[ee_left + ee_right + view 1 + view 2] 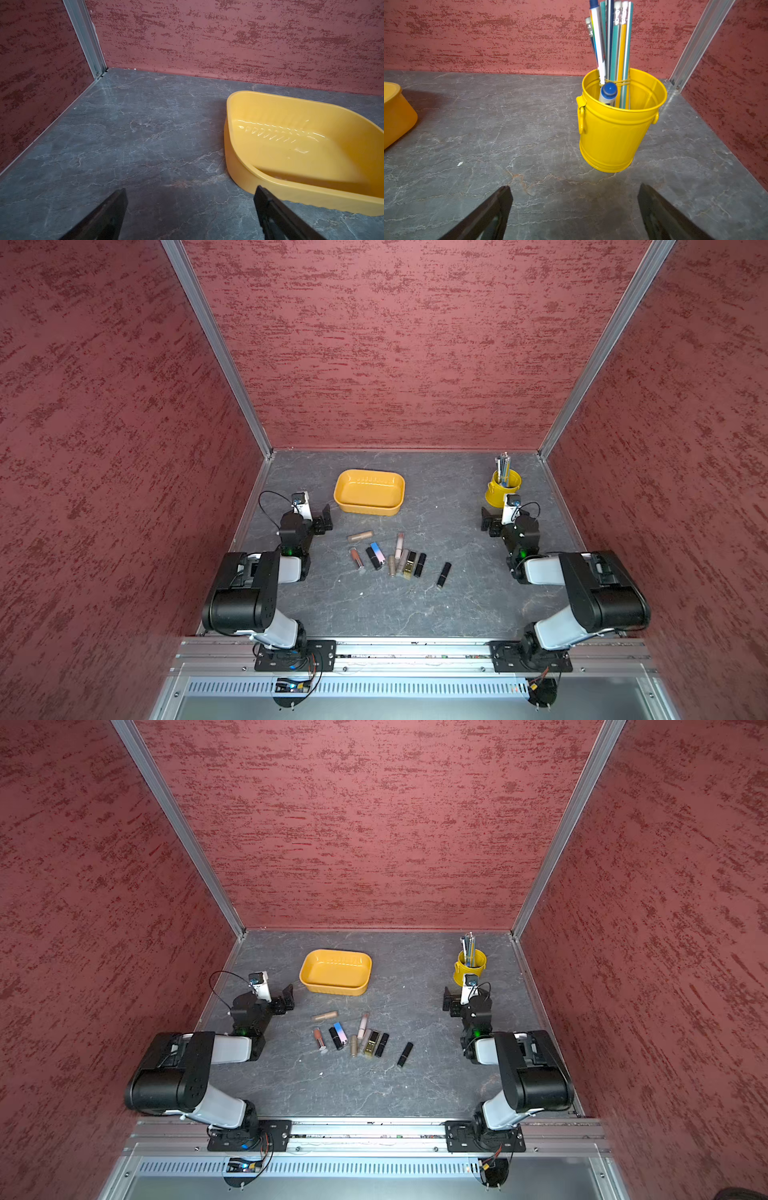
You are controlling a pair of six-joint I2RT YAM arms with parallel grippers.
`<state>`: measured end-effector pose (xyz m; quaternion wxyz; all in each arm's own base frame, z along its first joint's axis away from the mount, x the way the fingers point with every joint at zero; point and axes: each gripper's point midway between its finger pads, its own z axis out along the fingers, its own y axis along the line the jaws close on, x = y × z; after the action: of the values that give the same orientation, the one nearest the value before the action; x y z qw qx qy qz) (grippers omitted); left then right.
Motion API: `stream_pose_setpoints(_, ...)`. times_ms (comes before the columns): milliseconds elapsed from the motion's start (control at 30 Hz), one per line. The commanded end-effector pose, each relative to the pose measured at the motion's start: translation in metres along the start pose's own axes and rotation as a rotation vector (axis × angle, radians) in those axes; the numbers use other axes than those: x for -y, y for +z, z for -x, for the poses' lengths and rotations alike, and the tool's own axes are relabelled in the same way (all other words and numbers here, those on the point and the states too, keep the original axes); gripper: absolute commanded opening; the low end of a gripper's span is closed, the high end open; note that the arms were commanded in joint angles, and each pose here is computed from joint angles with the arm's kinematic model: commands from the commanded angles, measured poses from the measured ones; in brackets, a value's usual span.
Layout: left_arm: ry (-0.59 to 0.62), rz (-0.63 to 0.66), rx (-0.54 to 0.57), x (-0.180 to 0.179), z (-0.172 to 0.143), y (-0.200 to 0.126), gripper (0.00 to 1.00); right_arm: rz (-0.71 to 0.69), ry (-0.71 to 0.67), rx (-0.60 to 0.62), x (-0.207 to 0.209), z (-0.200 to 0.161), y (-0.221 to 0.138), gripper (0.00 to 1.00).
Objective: Put the lipstick into the storage box
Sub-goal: Move the storage box to the center of the board.
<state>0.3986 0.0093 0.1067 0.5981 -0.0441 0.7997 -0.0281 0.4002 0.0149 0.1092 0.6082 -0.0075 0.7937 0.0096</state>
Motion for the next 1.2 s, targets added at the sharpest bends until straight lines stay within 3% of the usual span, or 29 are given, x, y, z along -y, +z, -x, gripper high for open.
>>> stream_pose_setpoints(0,0.014,-0.01,0.026,0.0023,0.0087,0.0008,1.0,0.013,0.002,0.014,-0.0002,0.0077,0.0012,0.99)
stream_pose_setpoints(1167,-0.004,-0.026,0.026,-0.0004,0.0088,0.0001,1.0,0.005,0.01,0.014,0.0024,0.0087,0.0017,0.99)
